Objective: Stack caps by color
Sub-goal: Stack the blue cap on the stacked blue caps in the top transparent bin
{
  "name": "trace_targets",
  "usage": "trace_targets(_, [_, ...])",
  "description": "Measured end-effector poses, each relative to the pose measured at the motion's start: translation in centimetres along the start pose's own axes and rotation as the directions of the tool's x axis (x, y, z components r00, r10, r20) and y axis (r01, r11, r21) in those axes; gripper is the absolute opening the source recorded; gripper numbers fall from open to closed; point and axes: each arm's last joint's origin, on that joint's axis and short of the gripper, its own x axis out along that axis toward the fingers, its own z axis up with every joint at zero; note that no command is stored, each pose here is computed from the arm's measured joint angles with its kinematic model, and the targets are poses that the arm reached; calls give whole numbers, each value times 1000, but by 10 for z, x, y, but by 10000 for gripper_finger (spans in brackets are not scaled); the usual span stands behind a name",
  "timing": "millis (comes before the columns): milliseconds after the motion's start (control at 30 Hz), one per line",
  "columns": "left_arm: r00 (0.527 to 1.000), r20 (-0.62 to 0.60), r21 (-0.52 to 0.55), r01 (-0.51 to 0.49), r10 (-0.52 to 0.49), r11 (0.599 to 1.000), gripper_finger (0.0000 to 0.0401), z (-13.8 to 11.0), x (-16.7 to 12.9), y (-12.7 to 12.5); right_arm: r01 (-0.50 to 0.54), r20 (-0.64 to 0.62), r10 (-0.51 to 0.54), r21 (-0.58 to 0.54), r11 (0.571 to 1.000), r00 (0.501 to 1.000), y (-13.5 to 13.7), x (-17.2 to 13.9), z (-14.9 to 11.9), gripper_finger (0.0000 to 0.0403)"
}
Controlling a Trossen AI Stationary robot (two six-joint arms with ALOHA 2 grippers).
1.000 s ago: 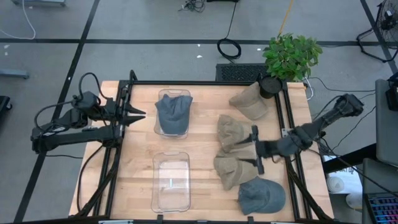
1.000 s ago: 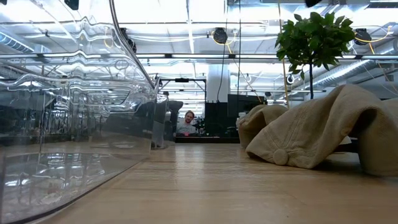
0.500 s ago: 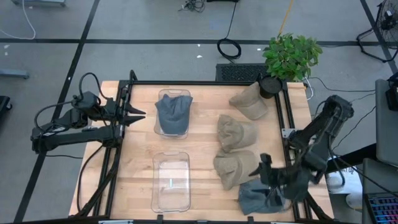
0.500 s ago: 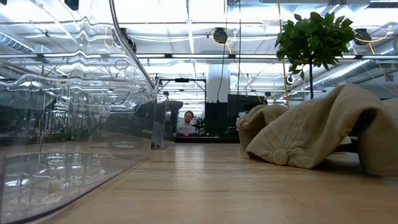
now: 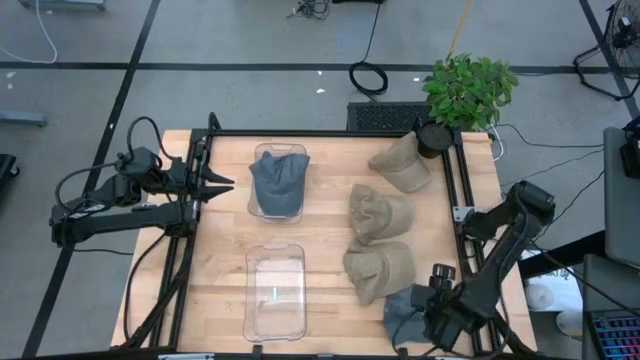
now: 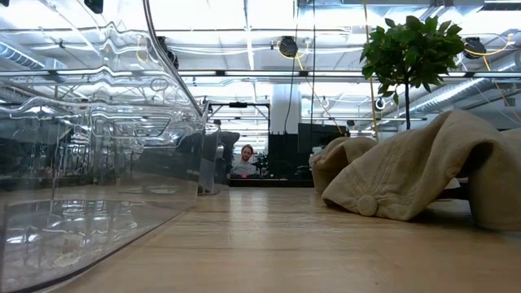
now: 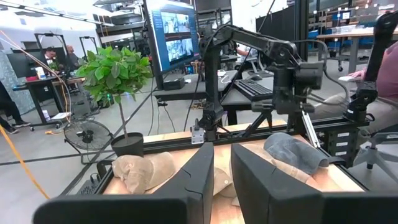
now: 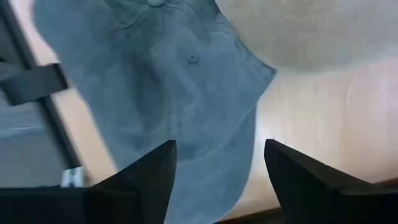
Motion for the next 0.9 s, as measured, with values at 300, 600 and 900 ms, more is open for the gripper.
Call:
trace_targets(300, [1000,0,0,0,0,1000,61,0,0,0,-54,13,54,-5,999,998,14,11,4,242])
trace_targets(600, [1000,0,0,0,0,1000,61,0,0,0,-67,20,68,-30,997,998,17,36,3,243])
trace_targets(900, [1000,-1,0,0,0,1000,61,0,0,0,-74,20,73,12,997,997,4,77,-5,242])
